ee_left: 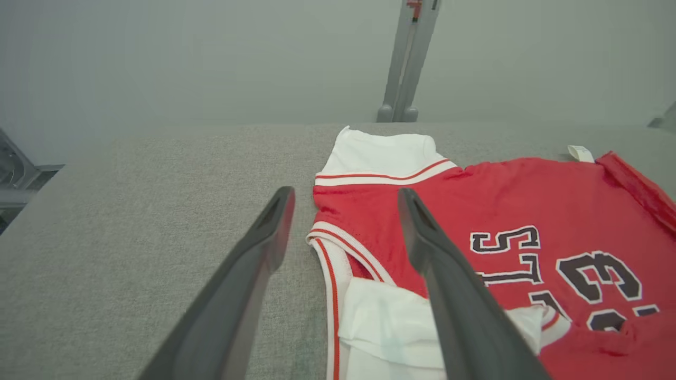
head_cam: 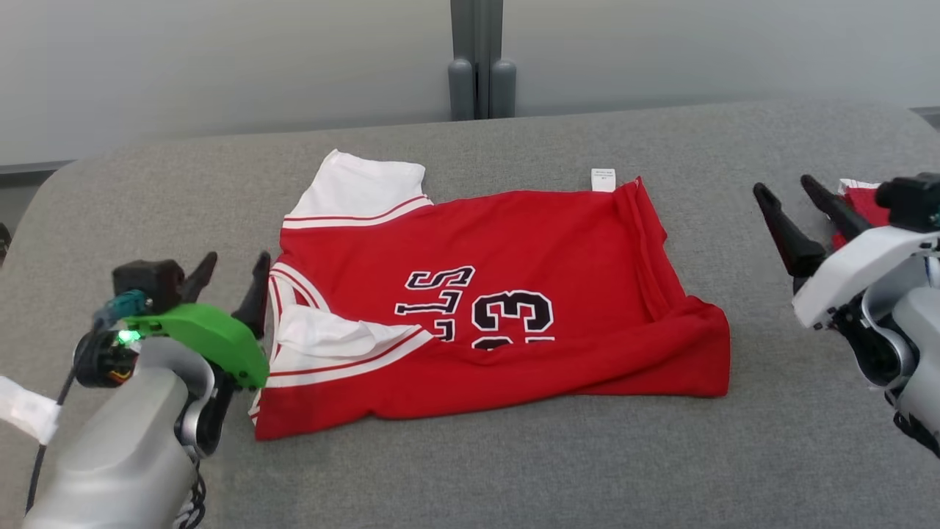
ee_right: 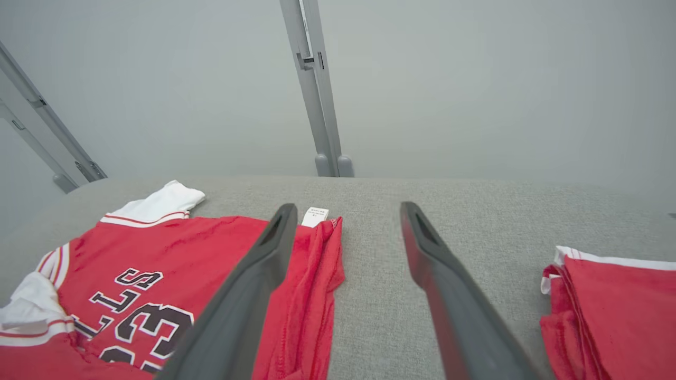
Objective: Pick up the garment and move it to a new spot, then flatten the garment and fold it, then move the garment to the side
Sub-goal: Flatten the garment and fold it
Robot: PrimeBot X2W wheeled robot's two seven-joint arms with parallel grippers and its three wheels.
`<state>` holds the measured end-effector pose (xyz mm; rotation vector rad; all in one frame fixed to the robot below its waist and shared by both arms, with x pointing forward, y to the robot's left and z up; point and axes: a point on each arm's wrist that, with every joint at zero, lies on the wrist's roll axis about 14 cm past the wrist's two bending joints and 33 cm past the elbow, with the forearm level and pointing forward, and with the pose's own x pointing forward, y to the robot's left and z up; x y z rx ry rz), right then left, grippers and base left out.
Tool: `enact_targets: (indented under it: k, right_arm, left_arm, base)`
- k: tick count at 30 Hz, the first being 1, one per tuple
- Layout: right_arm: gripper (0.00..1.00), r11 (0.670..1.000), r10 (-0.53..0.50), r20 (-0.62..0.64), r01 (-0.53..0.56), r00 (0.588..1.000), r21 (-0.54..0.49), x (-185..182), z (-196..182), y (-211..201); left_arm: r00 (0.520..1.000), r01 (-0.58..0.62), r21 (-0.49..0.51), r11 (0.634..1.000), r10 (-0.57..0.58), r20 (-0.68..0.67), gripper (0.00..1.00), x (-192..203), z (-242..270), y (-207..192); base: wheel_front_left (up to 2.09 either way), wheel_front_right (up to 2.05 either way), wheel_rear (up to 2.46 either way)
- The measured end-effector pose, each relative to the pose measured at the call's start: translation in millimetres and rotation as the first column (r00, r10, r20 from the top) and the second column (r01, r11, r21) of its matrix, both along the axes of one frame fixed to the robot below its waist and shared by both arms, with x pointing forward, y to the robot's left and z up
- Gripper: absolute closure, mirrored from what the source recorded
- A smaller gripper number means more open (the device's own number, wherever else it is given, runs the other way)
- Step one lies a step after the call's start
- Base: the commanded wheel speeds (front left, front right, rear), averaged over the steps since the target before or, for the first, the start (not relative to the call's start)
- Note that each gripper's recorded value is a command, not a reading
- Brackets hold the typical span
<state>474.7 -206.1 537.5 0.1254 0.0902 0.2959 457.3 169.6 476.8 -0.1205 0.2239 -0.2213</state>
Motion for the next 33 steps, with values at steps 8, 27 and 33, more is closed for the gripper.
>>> enact_targets:
  k: [8, 27, 33]
  right_arm:
    - [0.00, 0.992, -0.085, 0.159, 0.069, 0.984, 0.106, -43.0, 13.9, 4.5]
    - [0.00, 0.963, -0.214, 0.156, 0.181, 0.964, 0.202, -100.2, -11.2, 18.4]
    - [0.00, 0.963, -0.203, 0.134, 0.173, 0.970, 0.205, -103.1, -17.5, 21.0]
  left_arm:
    - [0.936, -0.142, -0.262, 0.955, 0.216, 0.279, 0.00, -33.4, 78.2, 10.6]
    - [0.955, -0.296, -0.038, 0.954, 0.296, -0.012, 0.00, -99.8, -55.1, 4.2]
    - [0.940, -0.314, 0.045, 0.948, 0.318, -0.123, 0.00, -95.1, -88.2, 6.8]
  base:
    - [0.00, 0.00, 0.00]
    - [0.00, 0.00, 0.00]
    - [0.00, 0.00, 0.00]
